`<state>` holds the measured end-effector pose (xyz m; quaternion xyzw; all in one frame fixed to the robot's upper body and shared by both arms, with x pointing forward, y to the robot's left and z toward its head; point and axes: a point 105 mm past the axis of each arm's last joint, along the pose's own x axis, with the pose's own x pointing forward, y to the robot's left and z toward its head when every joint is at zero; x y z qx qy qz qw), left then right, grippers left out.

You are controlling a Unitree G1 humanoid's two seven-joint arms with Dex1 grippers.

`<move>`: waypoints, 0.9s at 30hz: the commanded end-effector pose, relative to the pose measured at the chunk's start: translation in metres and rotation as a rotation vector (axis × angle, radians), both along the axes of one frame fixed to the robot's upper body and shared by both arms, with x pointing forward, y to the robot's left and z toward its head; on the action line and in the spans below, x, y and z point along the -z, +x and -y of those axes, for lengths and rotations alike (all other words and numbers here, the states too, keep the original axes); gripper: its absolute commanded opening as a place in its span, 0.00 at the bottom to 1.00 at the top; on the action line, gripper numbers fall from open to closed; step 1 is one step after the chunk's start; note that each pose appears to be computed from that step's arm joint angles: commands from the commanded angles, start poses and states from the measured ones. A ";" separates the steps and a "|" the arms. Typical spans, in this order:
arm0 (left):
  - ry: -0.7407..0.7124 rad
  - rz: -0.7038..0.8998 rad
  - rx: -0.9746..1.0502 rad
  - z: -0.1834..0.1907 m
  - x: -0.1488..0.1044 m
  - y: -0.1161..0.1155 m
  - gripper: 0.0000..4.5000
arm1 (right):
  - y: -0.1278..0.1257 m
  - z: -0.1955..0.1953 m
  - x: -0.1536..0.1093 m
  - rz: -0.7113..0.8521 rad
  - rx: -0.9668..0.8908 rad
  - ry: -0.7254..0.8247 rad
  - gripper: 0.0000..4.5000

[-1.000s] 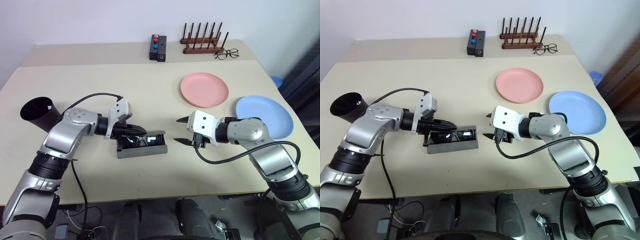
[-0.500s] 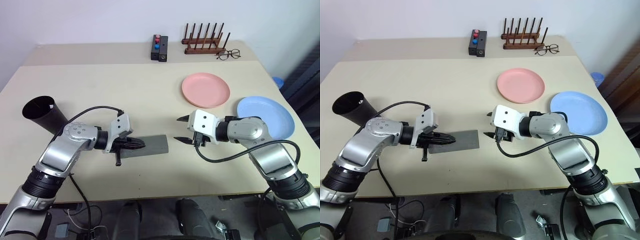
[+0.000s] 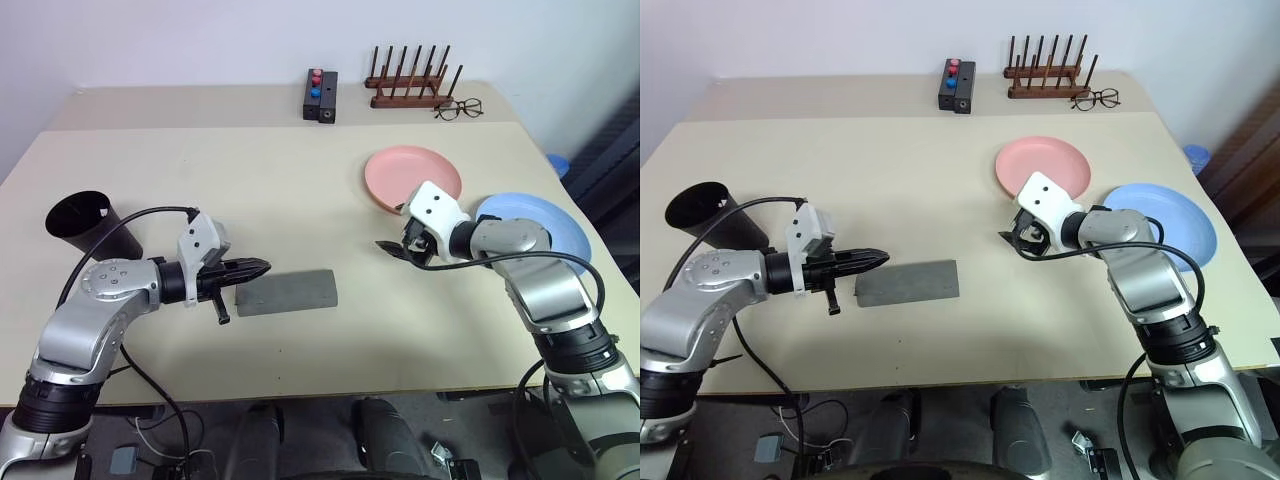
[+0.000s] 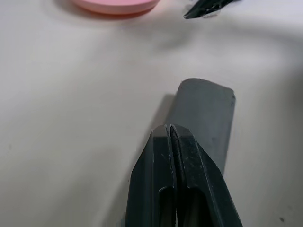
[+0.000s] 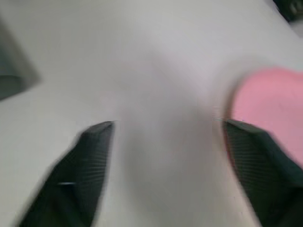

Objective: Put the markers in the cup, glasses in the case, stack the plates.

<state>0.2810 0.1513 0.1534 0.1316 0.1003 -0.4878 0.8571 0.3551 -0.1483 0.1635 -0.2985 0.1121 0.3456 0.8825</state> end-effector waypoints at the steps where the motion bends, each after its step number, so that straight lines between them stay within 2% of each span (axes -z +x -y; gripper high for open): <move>1: -0.021 0.042 -0.011 0.001 -0.011 -0.003 0.00 | 0.011 0.013 -0.014 0.079 0.070 -0.027 1.00; 6: -0.064 0.041 -0.051 0.005 -0.012 -0.002 0.00 | 0.023 0.018 -0.012 0.160 0.100 -0.106 1.00; 13: -0.103 0.034 -0.045 0.015 -0.015 -0.008 0.00 | 0.046 0.018 0.012 0.220 0.080 -0.251 1.00; 18: -0.126 0.035 -0.056 0.016 -0.016 -0.011 0.00 | 0.061 0.016 0.023 0.272 0.060 -0.292 1.00; 19: -0.125 0.035 -0.056 0.016 -0.016 -0.011 0.00 | 0.062 0.015 0.024 0.270 0.057 -0.287 0.88; 20: -0.126 0.034 -0.057 0.017 -0.016 -0.012 0.00 | 0.062 0.015 0.025 0.274 0.049 -0.297 0.81; 27: -0.147 0.034 -0.055 0.022 -0.016 -0.014 0.00 | 0.068 0.018 0.026 0.326 0.065 -0.321 0.01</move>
